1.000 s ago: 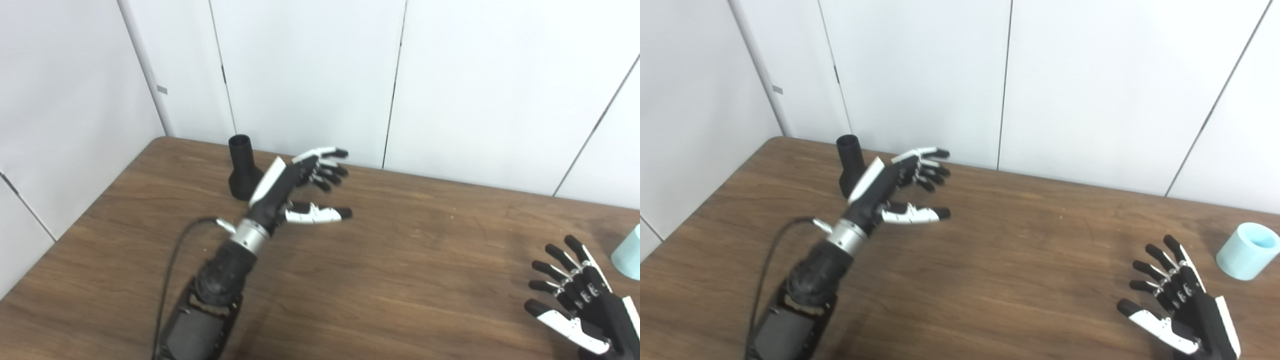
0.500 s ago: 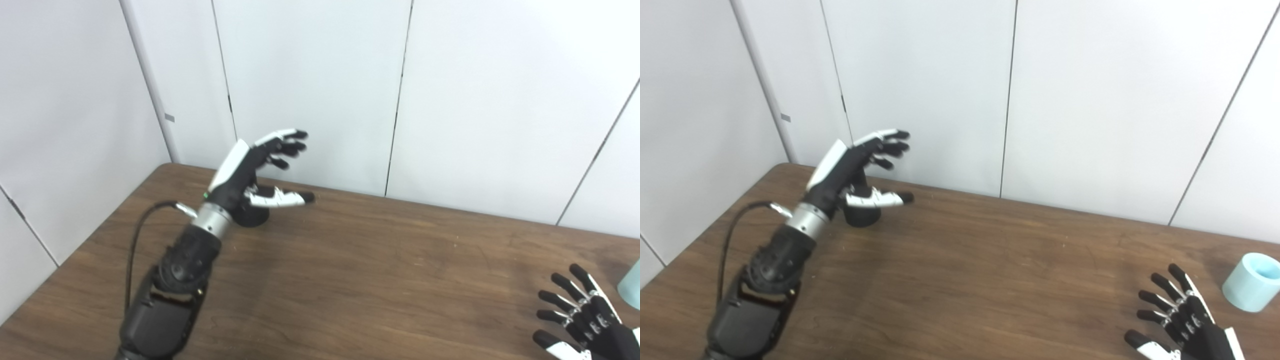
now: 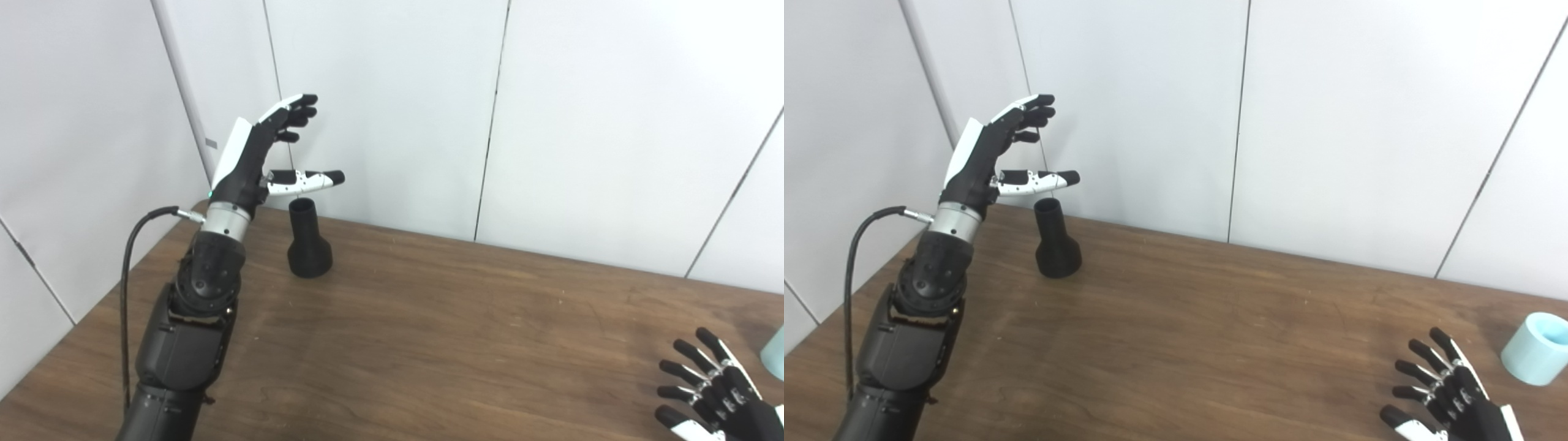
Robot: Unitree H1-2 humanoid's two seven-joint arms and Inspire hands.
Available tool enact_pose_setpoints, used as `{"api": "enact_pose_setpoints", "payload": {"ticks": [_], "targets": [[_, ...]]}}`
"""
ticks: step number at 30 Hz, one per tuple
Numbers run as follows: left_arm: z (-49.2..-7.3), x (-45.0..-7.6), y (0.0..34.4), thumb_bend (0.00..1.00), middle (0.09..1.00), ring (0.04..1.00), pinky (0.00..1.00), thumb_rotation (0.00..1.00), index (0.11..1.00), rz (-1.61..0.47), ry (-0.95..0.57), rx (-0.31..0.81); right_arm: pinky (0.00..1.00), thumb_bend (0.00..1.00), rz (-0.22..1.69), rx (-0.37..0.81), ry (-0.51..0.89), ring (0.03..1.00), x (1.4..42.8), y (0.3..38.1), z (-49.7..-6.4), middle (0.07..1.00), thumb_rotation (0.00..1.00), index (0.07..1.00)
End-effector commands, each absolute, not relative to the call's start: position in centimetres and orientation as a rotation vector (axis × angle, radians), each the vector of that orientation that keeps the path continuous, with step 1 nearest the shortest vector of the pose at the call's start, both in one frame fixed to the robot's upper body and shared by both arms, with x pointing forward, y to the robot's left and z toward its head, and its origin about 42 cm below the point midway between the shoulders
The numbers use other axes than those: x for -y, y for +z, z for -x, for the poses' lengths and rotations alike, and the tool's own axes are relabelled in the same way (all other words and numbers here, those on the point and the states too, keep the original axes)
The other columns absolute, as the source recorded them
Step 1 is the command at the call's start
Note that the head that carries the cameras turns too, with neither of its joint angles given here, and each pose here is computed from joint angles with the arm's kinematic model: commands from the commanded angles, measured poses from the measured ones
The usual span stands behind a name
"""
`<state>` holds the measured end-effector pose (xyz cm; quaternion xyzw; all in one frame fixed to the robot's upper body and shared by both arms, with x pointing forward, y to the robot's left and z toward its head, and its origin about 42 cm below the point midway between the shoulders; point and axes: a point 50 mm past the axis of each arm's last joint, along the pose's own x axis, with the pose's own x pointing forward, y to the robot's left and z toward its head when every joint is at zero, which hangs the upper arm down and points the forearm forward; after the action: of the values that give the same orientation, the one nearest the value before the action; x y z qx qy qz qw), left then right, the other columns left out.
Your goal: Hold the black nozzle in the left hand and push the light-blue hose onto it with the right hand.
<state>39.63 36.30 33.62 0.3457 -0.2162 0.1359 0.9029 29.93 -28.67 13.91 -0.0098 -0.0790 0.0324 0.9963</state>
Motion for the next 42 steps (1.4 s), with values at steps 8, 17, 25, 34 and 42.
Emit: {"api": "enact_pose_setpoints", "payload": {"ticks": [8, 17, 25, 34, 42], "targets": [[-40.4, -38.5, 35.1, 0.79, 0.916, 0.959, 0.90, 0.19, 0.861, -0.762, 0.343, 0.352, 0.60, 0.74, 0.030, 0.259, 0.073, 0.759, 29.0, 15.8, -30.5, 0.854, 0.20, 0.927], [-41.0, -39.4, 33.7, 0.92, 0.970, 0.991, 0.96, 0.26, 0.925, -0.789, 0.352, 0.178, 0.60, 0.74, 0.029, 0.259, 0.075, 0.755, 29.3, 15.9, -30.4, 0.849, 0.21, 0.923], [-41.4, -39.2, 32.3, 0.98, 0.979, 1.000, 1.00, 0.30, 0.966, -0.849, 0.291, 0.064, 0.60, 0.76, 0.041, 0.257, 0.075, 0.745, 29.5, 16.0, -30.3, 0.837, 0.23, 0.913], [-41.7, -39.0, 30.8, 1.00, 1.000, 1.000, 1.00, 0.27, 1.000, -0.869, 0.236, -0.023, 0.61, 0.76, 0.047, 0.256, 0.071, 0.746, 29.4, 16.3, -30.1, 0.840, 0.24, 0.913], [-42.4, -38.8, 29.2, 1.00, 1.000, 1.000, 1.00, 0.26, 1.000, -0.828, 0.232, -0.065, 0.62, 0.76, 0.045, 0.254, 0.069, 0.747, 29.4, 16.4, -30.1, 0.841, 0.24, 0.915]]}}
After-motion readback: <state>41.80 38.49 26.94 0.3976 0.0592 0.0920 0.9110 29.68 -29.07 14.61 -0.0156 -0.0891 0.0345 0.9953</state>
